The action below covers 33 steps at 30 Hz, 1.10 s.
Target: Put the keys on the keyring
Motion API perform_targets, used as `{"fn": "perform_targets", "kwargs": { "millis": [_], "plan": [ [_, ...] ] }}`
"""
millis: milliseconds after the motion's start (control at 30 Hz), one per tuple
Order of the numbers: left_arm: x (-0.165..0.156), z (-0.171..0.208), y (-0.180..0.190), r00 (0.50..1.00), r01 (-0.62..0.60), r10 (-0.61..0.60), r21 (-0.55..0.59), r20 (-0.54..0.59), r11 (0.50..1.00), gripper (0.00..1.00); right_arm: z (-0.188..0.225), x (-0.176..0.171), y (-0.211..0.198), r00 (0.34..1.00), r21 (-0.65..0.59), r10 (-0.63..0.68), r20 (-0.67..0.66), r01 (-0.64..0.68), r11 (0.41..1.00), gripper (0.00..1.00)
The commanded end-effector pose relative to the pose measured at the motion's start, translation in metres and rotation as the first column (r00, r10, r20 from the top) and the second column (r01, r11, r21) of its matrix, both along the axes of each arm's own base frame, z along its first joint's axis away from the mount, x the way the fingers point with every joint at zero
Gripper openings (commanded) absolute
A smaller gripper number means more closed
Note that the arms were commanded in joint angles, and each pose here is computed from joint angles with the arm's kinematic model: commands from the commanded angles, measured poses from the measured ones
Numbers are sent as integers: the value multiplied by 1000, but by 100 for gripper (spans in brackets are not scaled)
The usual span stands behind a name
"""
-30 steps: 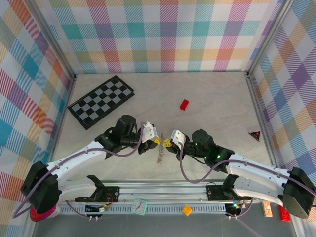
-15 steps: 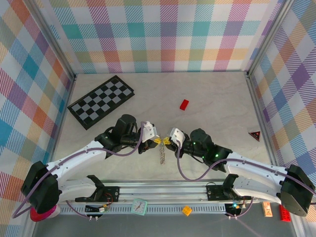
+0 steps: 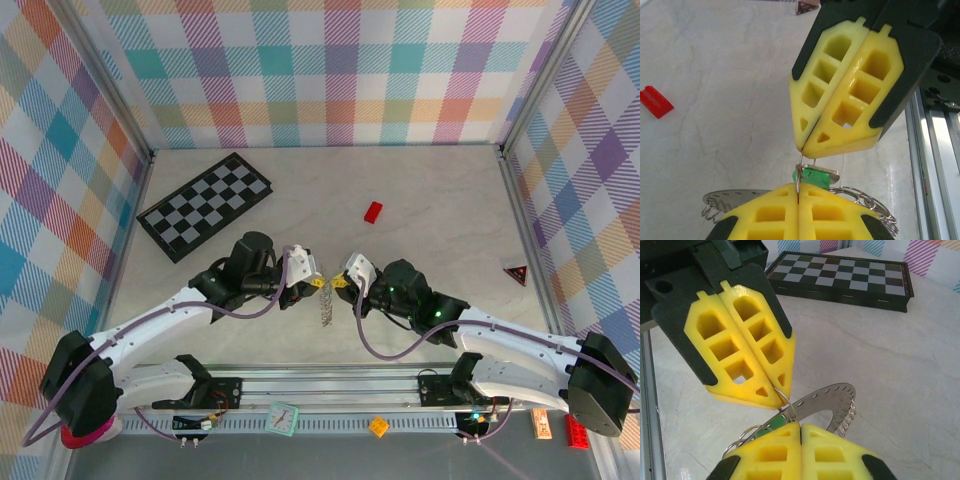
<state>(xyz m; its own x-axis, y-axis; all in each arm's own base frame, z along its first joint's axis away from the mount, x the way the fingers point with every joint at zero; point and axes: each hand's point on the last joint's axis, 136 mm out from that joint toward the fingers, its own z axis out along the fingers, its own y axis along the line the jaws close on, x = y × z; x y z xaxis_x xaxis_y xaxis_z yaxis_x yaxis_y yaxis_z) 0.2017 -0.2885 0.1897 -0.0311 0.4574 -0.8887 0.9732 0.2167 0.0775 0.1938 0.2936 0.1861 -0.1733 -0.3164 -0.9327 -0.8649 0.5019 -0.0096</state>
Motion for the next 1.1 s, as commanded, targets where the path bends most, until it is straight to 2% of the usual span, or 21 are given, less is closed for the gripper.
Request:
{"fn": "perform_targets", "kwargs": {
  "millis": [0, 167, 300, 400, 633, 800, 933, 1067],
  "plan": [
    [-2, 25, -5, 995, 26, -18, -77, 98, 997, 0, -2, 3, 2, 999, -5, -15, -41, 15, 1000, 0],
    [-4, 27, -7, 994, 23, -12, -108, 105, 994, 0, 0, -1, 3, 999, 3, 17, -28, -17, 1000, 1],
    [-4, 26, -13, 997, 26, -14, -164, 76, 986, 0, 3, -2, -9, 998, 20, 51, -33, -50, 999, 29],
    [-3, 24, -16, 997, 26, -12, -204, 70, 979, 0, 6, -11, -22, 986, 68, 155, -62, -151, 986, 40],
    [-9, 26, -25, 993, 101, -82, -237, 88, 966, 0, 18, -32, -26, 951, 33, 308, 19, -309, 951, 43],
    [-16, 23, -27, 985, 154, -131, -238, 108, 959, 0, 20, -25, -20, 953, 39, 302, 24, -303, 952, 42],
    [-22, 22, -27, 979, 188, -161, -250, 127, 950, 0, 23, -19, -17, 957, 48, 289, 28, -290, 956, 36],
    [-25, 21, -27, 975, 204, -174, -252, 136, 946, 0, 23, -18, -15, 956, 48, 292, 24, -293, 955, 35]
  ]
}}
